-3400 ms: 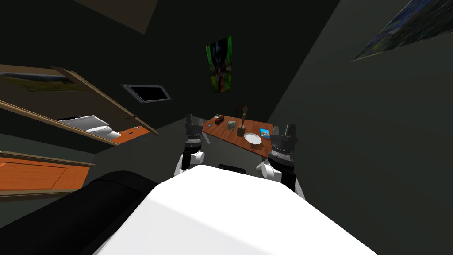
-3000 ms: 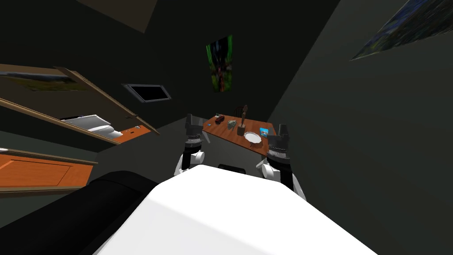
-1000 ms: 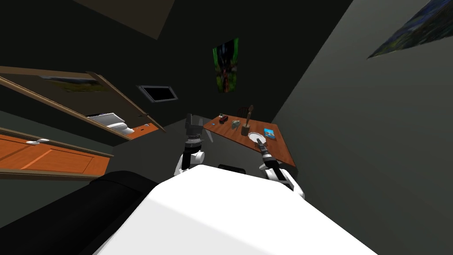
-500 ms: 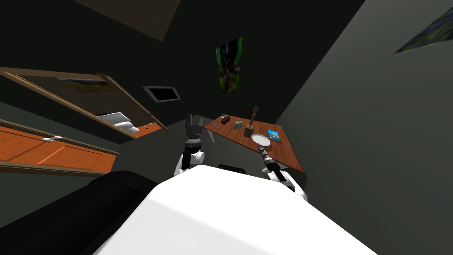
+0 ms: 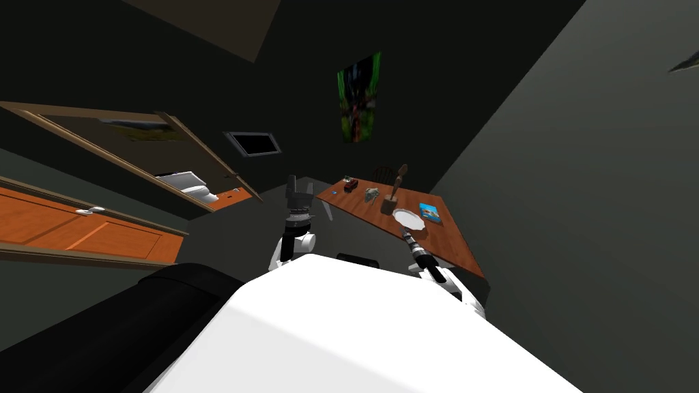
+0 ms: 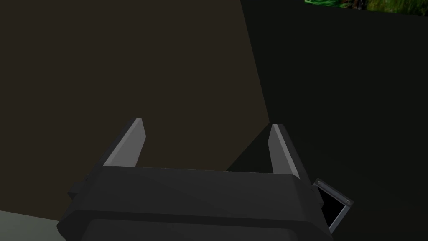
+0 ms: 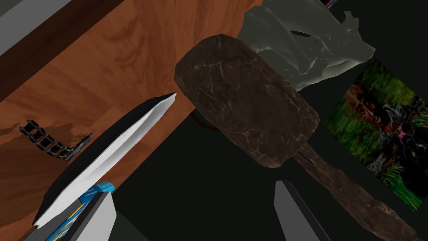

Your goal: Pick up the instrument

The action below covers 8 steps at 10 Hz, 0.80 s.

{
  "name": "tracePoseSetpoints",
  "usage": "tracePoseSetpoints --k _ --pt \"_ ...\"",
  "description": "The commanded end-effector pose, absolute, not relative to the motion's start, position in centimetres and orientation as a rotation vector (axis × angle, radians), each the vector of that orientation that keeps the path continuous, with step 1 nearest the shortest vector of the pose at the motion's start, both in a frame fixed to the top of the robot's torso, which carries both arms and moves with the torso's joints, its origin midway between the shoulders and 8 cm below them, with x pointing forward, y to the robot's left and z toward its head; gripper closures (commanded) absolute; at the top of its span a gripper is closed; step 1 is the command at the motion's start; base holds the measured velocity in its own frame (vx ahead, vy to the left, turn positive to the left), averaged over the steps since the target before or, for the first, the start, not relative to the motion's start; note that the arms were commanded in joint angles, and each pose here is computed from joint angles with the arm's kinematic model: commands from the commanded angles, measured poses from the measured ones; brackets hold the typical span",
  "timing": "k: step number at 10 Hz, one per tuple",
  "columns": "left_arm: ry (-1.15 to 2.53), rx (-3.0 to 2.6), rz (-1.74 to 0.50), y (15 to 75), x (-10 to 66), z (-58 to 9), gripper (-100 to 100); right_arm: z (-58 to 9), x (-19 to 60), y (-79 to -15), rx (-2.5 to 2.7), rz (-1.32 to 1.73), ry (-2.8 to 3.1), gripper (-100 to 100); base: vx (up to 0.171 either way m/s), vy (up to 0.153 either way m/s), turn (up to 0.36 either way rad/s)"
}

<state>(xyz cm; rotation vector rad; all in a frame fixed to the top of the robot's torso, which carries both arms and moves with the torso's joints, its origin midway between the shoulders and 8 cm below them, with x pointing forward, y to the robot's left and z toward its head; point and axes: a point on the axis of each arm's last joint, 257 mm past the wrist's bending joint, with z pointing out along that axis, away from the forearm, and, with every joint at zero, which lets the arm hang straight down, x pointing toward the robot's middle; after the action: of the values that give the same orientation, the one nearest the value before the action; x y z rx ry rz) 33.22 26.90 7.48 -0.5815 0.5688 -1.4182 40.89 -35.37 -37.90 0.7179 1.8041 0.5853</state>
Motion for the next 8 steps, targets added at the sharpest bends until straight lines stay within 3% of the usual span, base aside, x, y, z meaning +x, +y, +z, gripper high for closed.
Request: tracePoseSetpoints --k 1,8 --pt "0.569 -0.581 -1.418 26.9 33.2 7.5 0 -40.1 39.9 -37.5 0.715 0.502 1.867 -100 0.071 0.065 0.073" --pt "0.569 -0.581 -1.418 26.9 33.2 7.5 0 -45.8 34.8 -46.0 0.702 0.198 2.060 -100 0.075 0.053 0.038"
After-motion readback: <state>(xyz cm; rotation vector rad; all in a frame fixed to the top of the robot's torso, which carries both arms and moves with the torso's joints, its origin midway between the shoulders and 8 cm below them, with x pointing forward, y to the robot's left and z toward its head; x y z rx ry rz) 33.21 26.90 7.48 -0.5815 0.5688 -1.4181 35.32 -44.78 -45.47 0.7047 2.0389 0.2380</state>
